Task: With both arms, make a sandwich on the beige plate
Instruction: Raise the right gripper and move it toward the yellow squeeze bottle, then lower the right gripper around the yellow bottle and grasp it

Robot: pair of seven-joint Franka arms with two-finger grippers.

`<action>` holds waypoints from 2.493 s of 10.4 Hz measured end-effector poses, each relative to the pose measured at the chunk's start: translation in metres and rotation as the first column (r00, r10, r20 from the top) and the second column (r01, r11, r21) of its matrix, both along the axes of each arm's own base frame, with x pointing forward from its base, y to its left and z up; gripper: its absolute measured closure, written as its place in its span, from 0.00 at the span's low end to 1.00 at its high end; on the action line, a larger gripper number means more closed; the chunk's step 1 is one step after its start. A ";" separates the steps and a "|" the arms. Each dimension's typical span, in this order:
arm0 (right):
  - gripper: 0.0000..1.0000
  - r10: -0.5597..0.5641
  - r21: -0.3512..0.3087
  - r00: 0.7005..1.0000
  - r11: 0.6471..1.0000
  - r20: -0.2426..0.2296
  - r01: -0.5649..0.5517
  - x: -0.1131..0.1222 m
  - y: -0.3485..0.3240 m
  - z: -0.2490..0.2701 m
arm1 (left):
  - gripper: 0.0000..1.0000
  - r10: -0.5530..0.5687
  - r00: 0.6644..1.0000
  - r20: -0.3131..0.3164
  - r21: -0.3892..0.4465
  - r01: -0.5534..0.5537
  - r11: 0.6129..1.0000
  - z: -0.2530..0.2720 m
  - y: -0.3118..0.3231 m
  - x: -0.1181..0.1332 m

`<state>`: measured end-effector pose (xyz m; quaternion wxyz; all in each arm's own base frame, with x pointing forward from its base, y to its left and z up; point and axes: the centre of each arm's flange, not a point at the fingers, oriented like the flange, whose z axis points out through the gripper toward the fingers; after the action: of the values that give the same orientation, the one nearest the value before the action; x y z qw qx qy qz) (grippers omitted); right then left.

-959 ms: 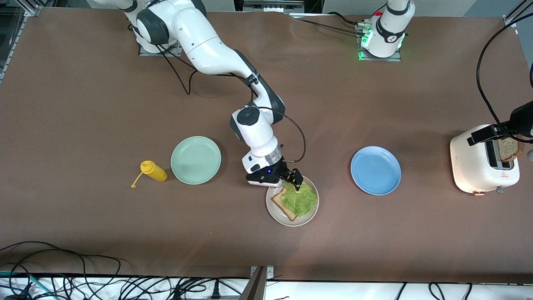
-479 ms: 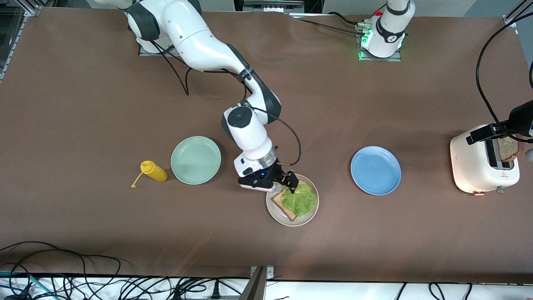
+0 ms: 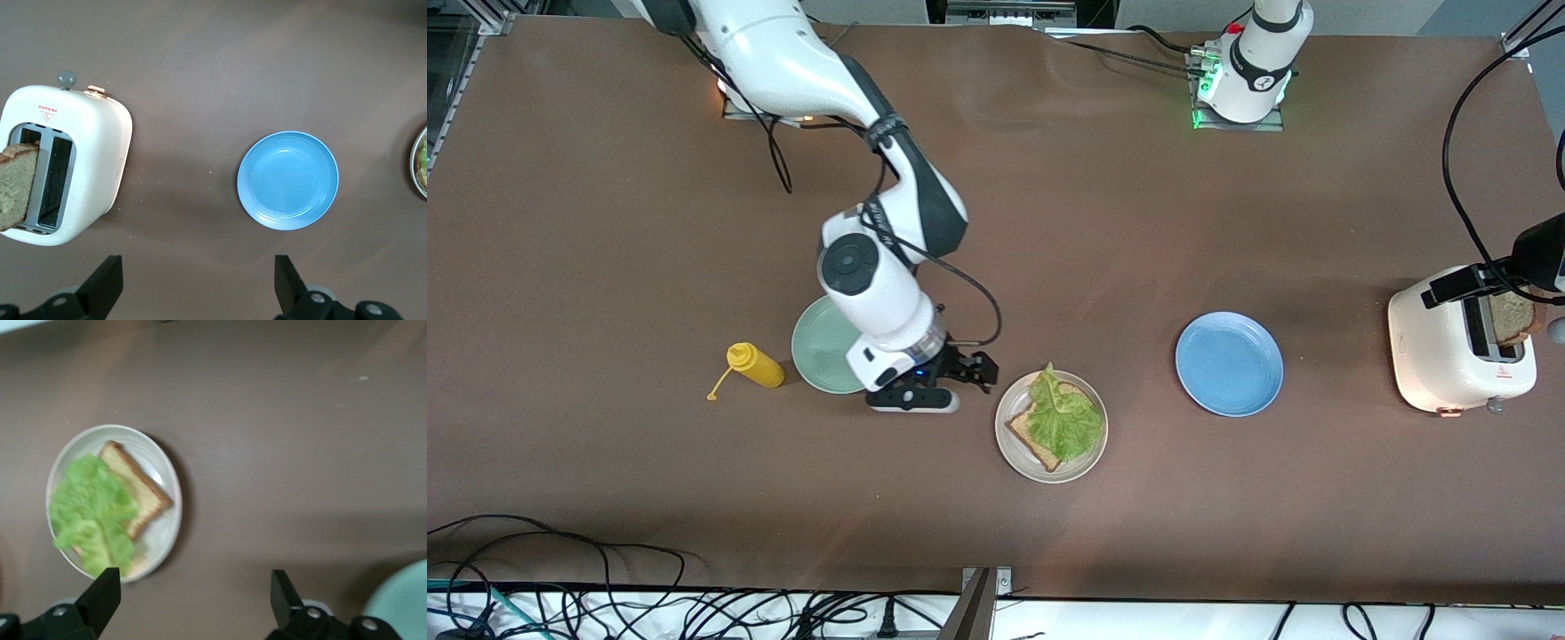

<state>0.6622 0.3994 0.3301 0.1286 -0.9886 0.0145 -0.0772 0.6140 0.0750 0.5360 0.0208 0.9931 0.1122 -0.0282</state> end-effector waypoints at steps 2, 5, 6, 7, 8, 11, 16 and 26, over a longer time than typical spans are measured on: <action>0.00 0.146 -0.023 0.989 0.989 -0.039 -0.147 0.001 -0.050 0.016 | 0.00 -0.001 1.000 0.000 0.000 0.001 1.000 0.000 -0.001 0.000; 0.00 0.409 -0.029 0.912 0.912 -0.017 -0.410 -0.004 -0.119 0.027 | 0.00 -0.001 1.000 -0.001 0.000 0.001 1.000 0.000 -0.001 0.000; 0.00 0.453 -0.021 0.891 0.891 -0.010 -0.453 -0.009 -0.136 0.034 | 0.00 -0.001 1.000 -0.001 0.000 0.001 1.000 0.000 -0.001 0.000; 0.00 0.498 -0.015 0.867 0.867 -0.008 -0.498 -0.013 -0.155 0.042 | 0.00 -0.001 1.000 -0.001 0.000 0.001 1.000 0.000 -0.001 0.000; 0.00 0.548 -0.017 0.837 0.837 -0.011 -0.548 -0.016 -0.177 0.050 | 0.00 -0.001 1.000 -0.001 0.000 0.001 1.000 0.000 -0.001 0.000; 0.00 0.694 -0.015 0.720 0.720 0.005 -0.694 -0.020 -0.261 0.067 | 0.00 -0.002 1.000 -0.001 0.000 0.002 1.000 0.000 -0.001 0.000; 0.00 0.864 0.002 0.498 0.499 0.075 -0.867 -0.023 -0.387 0.046 | 0.00 -0.002 1.000 -0.001 0.000 0.002 1.000 0.000 -0.001 0.000; 0.00 0.784 0.136 0.267 0.231 0.561 -0.963 -0.038 -0.506 -0.099 | 0.00 -0.027 1.000 -0.016 0.007 0.027 1.000 -0.004 0.005 -0.002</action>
<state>0.6239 -0.1070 0.2309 0.3766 -0.7153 -0.5632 -0.1712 0.6119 0.0796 0.5323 0.0162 0.9943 0.0992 -0.0358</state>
